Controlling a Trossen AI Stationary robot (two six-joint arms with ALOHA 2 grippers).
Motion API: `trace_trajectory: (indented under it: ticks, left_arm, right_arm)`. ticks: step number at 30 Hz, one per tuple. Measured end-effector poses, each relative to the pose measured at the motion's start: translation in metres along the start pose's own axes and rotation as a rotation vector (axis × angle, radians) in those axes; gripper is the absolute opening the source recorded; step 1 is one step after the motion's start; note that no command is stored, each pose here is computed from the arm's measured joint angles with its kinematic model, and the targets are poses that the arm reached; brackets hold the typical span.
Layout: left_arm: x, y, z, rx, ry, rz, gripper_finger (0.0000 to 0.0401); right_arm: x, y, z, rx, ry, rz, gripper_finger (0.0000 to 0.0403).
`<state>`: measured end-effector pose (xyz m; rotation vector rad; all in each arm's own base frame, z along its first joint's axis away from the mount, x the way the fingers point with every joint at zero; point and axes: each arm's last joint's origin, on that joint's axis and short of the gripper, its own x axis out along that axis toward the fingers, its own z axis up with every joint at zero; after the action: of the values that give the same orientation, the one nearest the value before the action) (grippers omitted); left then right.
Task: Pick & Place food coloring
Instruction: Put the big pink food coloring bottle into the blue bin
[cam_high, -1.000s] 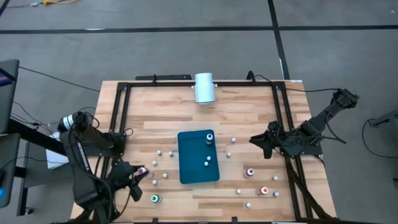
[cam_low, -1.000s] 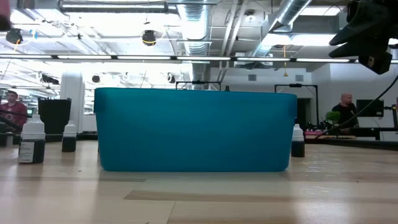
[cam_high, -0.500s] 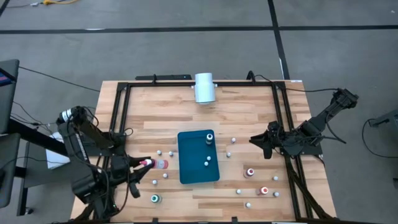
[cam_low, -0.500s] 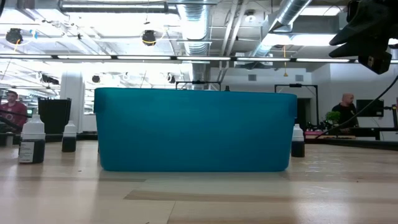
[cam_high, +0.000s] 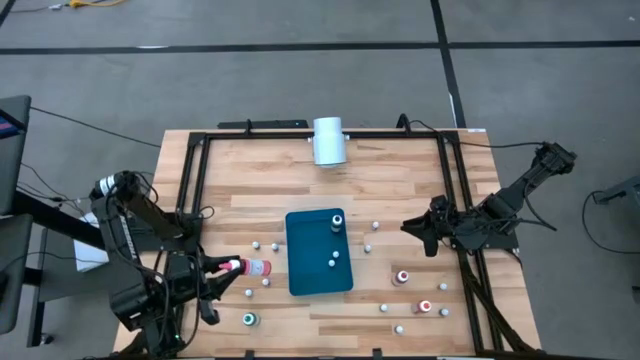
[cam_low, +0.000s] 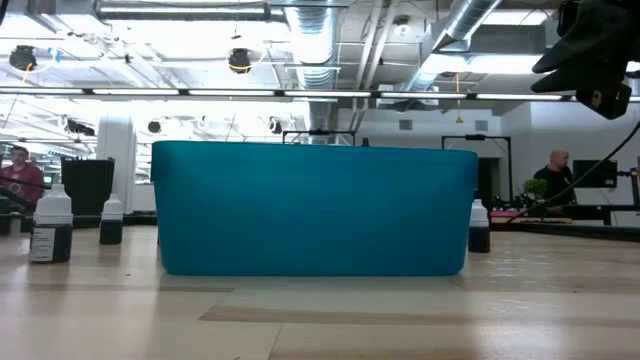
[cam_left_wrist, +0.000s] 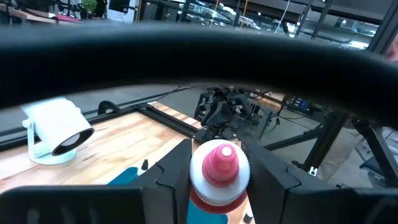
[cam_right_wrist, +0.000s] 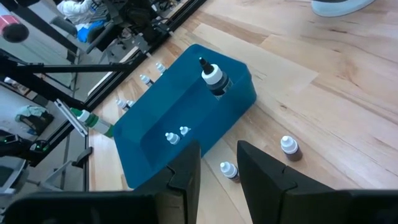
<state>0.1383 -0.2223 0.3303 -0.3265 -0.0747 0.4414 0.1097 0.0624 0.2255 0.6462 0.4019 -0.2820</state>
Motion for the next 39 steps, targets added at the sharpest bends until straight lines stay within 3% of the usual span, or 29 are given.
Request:
trace_trajectory:
  ticks: [12,18,27,39]
  left_arm:
    - [-0.005,-0.007,-0.001,-0.042,0.002,-0.019,0.0108]
    - [-0.005,-0.017,-0.008,-0.085,0.201,-0.006,0.0108]
    - [0.015,-0.039,-0.011,-0.079,0.431,-0.071,0.0108]
    - [0.064,-0.052,-0.004,0.023,0.498,-0.202,0.0108]
  right_arm:
    - [0.0,0.0,0.0,-0.002,0.001,0.0,0.0095]
    - [0.0,0.0,0.0,-0.002,0.0,0.0,0.0095]
    - [0.0,-0.001,0.001,-0.029,-0.029,-0.018,0.0095]
    - [0.0,0.0,0.001,-0.043,-0.03,-0.016,0.0095]
